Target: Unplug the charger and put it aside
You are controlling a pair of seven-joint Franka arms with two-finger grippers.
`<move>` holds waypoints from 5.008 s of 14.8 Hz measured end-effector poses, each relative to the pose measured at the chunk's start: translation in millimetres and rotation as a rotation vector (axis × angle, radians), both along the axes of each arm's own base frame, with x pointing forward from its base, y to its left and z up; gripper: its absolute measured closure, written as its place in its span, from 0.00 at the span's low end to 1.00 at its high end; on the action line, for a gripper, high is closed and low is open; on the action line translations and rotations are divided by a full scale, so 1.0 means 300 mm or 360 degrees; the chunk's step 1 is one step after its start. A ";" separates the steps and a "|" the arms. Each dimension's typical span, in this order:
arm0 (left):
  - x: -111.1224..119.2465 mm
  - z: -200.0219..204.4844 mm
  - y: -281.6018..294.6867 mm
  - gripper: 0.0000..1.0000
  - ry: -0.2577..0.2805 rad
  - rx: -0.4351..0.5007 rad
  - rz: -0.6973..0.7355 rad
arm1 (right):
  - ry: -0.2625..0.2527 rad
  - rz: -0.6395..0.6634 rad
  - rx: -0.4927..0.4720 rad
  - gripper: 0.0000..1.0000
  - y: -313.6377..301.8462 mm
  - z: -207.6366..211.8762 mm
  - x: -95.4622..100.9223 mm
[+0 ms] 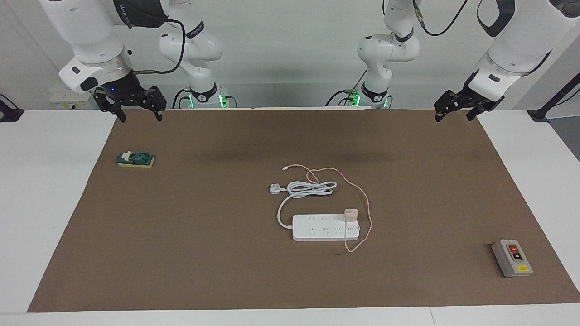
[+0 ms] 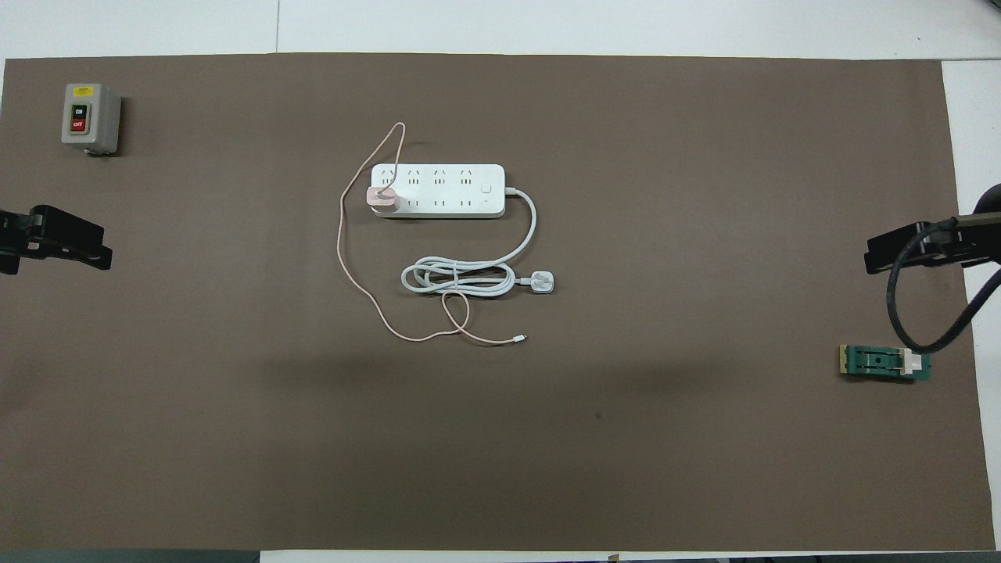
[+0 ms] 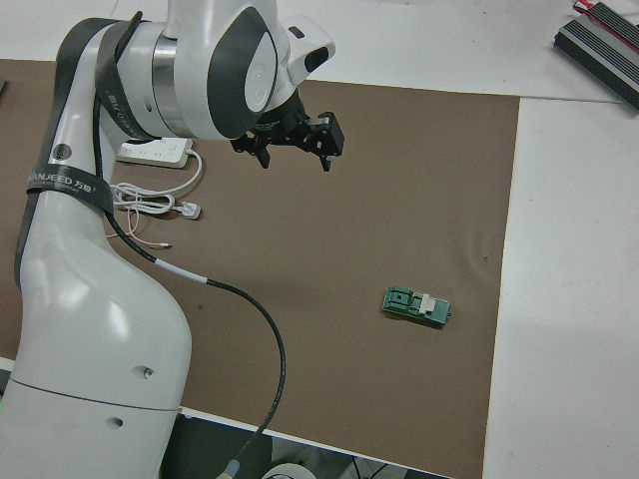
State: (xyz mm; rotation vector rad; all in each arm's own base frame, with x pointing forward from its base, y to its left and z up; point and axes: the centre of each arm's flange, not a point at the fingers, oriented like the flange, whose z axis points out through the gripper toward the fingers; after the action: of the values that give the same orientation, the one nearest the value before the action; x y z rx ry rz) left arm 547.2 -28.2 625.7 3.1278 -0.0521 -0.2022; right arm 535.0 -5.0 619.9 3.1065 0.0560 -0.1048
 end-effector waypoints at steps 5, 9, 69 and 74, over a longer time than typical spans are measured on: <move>-0.006 0.012 0.030 0.00 -0.0012 0.0002 0.0027 | 0.0000 0.0000 0.0000 0.00 0.000 0.000 0.000; -0.002 0.000 0.068 0.00 -0.0020 0.0016 0.0063 | 0.0003 0.0010 0.0000 0.00 0.012 0.000 -0.001; 0.305 -0.941 -0.815 0.67 -0.0229 -0.0026 0.2149 | 0.0504 -0.2277 0.0641 0.04 1.164 -1.184 0.583; 0.305 -0.940 -0.815 0.67 -0.0229 -0.0025 0.2150 | 0.0500 -0.2275 0.0640 0.04 1.165 -1.183 0.582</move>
State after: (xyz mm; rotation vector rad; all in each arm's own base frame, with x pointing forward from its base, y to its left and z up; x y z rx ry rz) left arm 638.8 -272.7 343.6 2.4101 1.8575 0.0564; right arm 709.7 344.6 264.9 2.6469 -2.2546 -0.6274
